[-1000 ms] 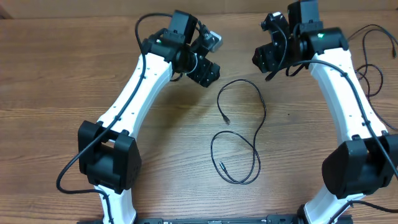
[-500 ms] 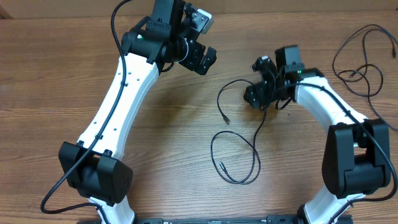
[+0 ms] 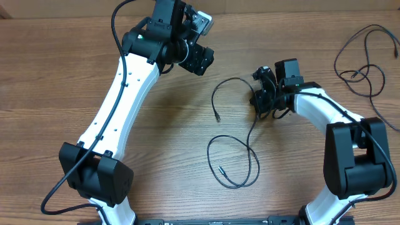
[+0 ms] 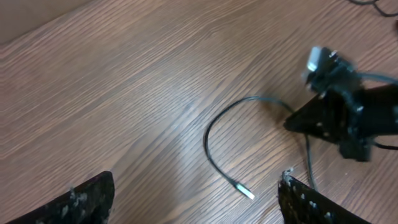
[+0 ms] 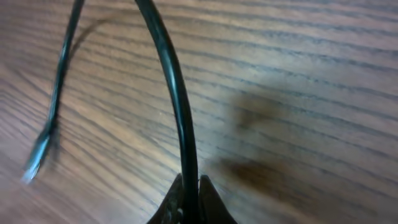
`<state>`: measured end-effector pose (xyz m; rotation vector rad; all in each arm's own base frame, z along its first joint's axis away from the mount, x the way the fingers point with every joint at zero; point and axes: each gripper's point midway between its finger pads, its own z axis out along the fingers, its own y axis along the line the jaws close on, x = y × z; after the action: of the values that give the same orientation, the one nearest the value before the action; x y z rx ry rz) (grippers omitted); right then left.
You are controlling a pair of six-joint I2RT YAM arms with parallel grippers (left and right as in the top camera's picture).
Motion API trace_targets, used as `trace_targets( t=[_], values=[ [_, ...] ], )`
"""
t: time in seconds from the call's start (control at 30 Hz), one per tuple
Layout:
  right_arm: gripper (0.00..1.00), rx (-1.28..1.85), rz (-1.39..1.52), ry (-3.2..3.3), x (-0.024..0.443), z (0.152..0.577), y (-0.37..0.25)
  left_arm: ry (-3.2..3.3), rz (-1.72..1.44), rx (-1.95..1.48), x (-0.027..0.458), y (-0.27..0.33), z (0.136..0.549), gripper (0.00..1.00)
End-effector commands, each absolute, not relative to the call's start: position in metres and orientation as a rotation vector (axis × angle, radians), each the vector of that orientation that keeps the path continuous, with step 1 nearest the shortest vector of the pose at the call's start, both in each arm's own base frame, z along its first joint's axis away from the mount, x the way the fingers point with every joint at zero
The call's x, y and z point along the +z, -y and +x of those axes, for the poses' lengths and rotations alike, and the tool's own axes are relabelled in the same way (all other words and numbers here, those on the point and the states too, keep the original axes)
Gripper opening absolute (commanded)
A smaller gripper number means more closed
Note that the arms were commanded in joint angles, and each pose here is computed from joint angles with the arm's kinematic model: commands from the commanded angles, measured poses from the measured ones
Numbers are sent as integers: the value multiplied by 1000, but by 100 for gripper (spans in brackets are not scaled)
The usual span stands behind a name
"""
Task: Untangle cables
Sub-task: 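Grasp the center black cable with the right gripper, then lift the cable and carry it right to the edge pile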
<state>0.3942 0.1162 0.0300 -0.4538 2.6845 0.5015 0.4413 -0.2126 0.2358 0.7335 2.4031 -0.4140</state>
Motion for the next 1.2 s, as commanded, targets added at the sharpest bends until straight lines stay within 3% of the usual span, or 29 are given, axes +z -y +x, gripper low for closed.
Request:
trace_targets(
  t=[0.0,0.2,0.4,0.53,0.73,1.03,1.17],
  values=[
    [4,507,-387,-2526,121,435,-122,-2401,702,-338,244,203,444,81],
    [4,232,-233,-2298,306,464,-87,-2406,724,-331,242,202,441,79],
    [4,-31,-160,-1978,465,446,-47,-2413,725,-332,241,202,440,81],
    [4,-121,-64,-1840,522,428,-10,-2421,726,-332,240,201,439,83],
    [4,-263,125,-1713,568,401,74,-2435,731,-330,238,200,436,84],
    [4,-456,224,-1261,698,289,139,-2413,774,-316,239,200,437,85],
    [4,-558,252,-1132,727,261,157,-2415,775,-315,238,200,437,85]
  ],
)
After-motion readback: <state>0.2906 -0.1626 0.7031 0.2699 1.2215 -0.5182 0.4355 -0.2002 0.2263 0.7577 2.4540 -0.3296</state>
